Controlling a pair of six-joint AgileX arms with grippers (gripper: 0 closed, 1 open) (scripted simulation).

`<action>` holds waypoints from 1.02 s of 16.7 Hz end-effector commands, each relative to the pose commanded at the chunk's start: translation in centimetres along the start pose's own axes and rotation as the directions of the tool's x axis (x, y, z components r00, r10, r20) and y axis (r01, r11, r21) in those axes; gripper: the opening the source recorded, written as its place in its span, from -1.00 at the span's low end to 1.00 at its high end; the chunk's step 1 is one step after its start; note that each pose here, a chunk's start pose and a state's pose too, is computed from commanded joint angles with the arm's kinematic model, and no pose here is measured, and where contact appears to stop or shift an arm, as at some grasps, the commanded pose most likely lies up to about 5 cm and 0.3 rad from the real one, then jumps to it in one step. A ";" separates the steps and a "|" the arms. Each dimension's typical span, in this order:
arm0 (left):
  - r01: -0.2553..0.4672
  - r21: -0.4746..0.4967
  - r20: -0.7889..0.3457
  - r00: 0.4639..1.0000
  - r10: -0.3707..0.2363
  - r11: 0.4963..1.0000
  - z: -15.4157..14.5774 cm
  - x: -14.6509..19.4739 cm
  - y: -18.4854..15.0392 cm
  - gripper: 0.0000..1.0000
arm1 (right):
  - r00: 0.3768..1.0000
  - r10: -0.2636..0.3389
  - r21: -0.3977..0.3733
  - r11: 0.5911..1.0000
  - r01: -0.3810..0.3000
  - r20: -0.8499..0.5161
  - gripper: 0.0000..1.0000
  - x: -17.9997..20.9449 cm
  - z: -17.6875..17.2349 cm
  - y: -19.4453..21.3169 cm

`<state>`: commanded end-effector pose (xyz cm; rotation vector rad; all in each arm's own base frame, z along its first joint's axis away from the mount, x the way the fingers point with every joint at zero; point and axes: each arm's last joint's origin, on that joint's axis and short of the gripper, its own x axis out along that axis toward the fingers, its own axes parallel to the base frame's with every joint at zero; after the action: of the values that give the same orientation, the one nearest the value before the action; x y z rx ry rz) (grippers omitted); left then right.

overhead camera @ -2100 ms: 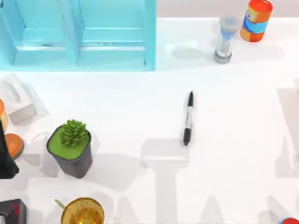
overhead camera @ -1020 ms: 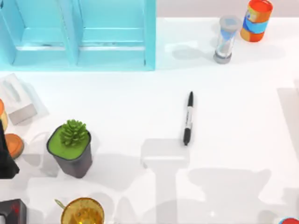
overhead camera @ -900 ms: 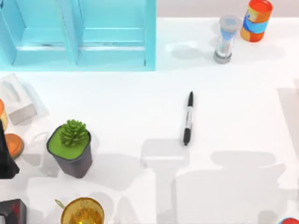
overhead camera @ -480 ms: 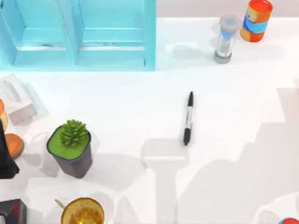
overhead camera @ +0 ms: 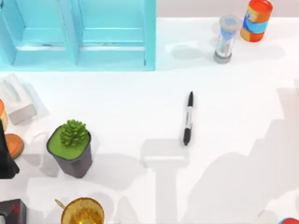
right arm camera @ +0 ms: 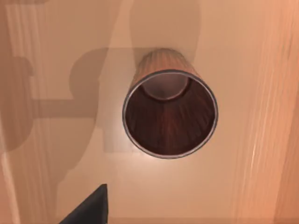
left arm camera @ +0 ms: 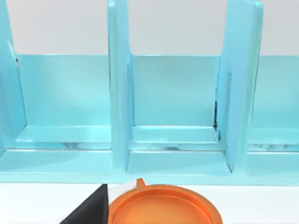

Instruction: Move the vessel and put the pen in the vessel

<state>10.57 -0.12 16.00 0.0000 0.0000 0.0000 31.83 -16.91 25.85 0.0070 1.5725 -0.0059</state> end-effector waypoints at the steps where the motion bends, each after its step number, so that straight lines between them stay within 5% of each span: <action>1: 0.000 0.000 0.000 1.000 0.000 1.000 0.0 0.0 0.0 1.00 | 1.000 0.001 0.002 1.000 -0.001 -0.002 1.00 0.4 0.0 0.0; 9: 0.000 0.000 0.000 1.000 0.000 1.000 0.0 0.0 0.0 1.00 | 1.000 -0.002 0.003 1.000 0.002 0.004 1.00 8.9 0.1 -0.2; 15: 0.000 0.000 0.000 1.000 0.000 1.000 0.0 0.0 0.0 1.00 | 1.000 0.001 0.003 1.000 -0.001 -0.002 1.00 9.9 -0.1 -0.2; 17: 0.000 0.000 0.000 1.000 0.000 1.000 0.0 0.0 0.0 1.00 | 1.000 0.001 0.003 1.000 -0.001 -0.002 0.70 9.9 -0.1 -0.2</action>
<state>10.57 -0.12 16.00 0.0000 0.0000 0.0000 31.74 -17.06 15.93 0.0104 1.5741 -0.0076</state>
